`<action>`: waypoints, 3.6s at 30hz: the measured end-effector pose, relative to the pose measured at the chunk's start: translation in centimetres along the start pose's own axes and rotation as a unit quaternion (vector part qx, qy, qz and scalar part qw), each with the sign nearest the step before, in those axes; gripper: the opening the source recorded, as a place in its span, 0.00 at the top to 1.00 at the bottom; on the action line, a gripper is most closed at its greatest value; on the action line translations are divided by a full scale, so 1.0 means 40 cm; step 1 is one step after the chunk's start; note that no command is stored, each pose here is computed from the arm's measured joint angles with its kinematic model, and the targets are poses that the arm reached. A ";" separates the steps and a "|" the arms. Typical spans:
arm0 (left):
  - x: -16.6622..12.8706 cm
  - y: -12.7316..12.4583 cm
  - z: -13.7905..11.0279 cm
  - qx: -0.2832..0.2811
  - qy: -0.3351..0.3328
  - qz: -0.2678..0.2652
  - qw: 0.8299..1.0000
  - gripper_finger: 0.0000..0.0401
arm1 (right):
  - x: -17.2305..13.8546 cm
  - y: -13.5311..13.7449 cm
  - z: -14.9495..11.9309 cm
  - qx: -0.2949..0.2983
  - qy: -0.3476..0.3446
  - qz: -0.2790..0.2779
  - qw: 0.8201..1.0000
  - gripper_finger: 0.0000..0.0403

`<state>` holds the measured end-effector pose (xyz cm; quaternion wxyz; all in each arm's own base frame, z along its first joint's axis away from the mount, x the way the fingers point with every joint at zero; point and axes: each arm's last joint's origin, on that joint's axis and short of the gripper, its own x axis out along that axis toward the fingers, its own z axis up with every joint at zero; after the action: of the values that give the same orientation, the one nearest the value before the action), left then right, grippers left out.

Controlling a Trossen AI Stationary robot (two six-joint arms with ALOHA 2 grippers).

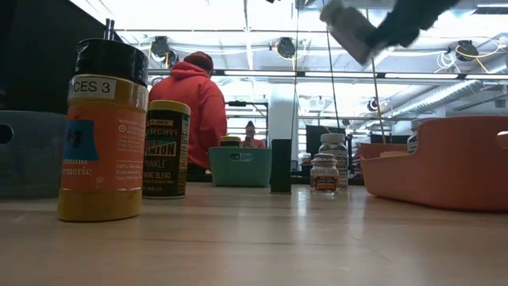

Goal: Sort spices by type
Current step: Put the bottom white seasoning bottle into the orange bin

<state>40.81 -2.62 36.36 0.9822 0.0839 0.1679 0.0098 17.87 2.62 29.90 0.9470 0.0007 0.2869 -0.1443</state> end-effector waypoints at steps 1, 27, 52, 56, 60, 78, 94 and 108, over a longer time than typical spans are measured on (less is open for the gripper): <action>0.001 -0.001 -0.003 0.002 0.002 0.000 1.000 0.14 | -0.003 -0.004 -0.008 0.012 0.012 -0.015 1.000 0.60; 0.061 -0.008 -0.145 0.017 -0.129 -0.080 0.988 0.13 | -0.026 0.101 -0.165 -0.060 -0.333 0.035 0.940 0.60; 0.116 -0.030 -0.139 0.040 -0.227 -0.083 0.969 0.13 | 0.010 0.105 -0.160 -0.070 -0.379 0.051 0.921 0.60; 0.133 -0.026 -0.137 0.039 -0.228 -0.077 0.970 0.13 | 0.013 0.104 -0.159 -0.069 -0.382 0.058 0.920 0.60; 0.150 -0.020 -0.153 0.034 -0.224 -0.072 0.971 0.14 | 0.014 0.104 -0.159 -0.068 -0.381 0.056 0.920 0.60; 0.148 -0.020 -0.148 0.032 -0.234 -0.073 0.969 0.48 | 0.026 0.097 -0.157 -0.055 -0.376 0.062 0.923 0.60; 0.151 -0.020 -0.141 0.041 -0.215 -0.078 0.973 0.31 | 0.040 0.097 -0.161 -0.060 -0.363 0.077 0.927 0.60; 0.154 -0.046 -0.154 0.058 -0.165 -0.026 0.984 0.49 | 0.038 0.095 -0.160 -0.042 -0.363 0.065 0.929 0.39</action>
<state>44.55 -3.16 28.29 0.9898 0.1367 0.0061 -0.0393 16.66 6.37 23.43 0.9930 -0.0729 -0.0711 -0.0603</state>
